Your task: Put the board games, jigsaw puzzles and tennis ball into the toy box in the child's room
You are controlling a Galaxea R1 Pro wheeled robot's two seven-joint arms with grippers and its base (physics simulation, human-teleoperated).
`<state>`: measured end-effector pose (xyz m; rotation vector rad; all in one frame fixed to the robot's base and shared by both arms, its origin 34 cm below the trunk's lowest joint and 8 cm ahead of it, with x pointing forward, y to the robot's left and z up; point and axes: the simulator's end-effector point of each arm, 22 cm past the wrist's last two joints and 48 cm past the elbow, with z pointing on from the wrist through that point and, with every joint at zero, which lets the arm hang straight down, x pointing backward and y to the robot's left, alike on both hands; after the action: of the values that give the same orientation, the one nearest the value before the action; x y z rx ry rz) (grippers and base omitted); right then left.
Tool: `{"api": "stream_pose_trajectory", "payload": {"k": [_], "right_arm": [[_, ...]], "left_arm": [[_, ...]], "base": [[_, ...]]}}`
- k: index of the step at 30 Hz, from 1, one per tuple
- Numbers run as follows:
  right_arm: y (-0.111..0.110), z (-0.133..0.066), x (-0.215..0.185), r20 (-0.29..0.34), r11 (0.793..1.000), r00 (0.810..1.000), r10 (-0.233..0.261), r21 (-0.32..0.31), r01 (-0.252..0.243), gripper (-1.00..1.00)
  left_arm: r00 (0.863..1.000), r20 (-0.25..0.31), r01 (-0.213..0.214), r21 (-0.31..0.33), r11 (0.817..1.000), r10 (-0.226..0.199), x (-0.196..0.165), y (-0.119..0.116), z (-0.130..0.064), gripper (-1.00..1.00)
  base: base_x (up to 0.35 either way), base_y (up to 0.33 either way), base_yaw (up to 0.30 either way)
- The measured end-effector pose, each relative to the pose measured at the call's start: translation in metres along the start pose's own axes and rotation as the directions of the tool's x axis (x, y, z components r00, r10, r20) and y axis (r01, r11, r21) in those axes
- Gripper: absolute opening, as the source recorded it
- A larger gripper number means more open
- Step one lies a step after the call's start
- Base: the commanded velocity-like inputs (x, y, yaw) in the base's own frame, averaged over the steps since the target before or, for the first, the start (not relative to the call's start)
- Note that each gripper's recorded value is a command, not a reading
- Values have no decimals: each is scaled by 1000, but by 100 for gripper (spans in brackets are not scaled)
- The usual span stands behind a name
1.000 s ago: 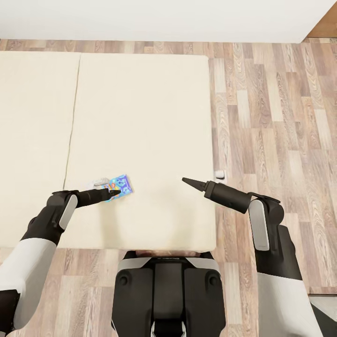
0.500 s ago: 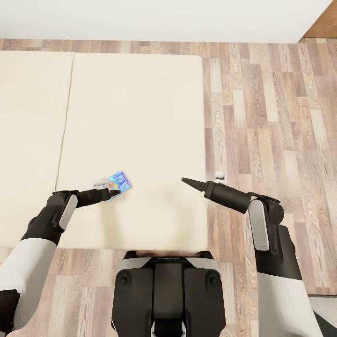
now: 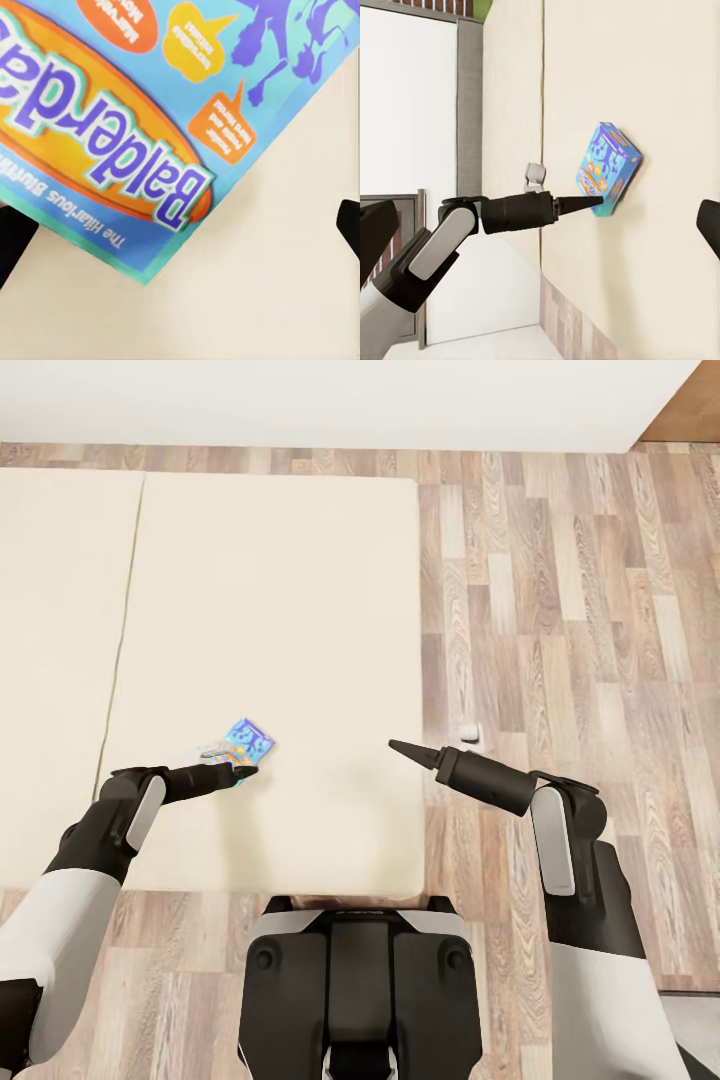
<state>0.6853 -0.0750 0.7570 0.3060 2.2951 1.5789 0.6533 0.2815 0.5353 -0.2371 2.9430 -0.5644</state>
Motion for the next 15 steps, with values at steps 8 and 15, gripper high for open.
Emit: {"api": "stream_pose_trajectory", "payload": {"k": [8,15], "right_arm": [[-1,0,0,1,1000,1000,1,2,-1,100],[-1,0,0,2,1000,1000,1,3,-1,100]], "left_arm": [[1000,2,4,-5,1000,-4,-1,5,-3,100],[1000,-3,-9,-52,999,9,-11,29,-20,100]], "base": [[0,-6,0],[0,0,0]]}}
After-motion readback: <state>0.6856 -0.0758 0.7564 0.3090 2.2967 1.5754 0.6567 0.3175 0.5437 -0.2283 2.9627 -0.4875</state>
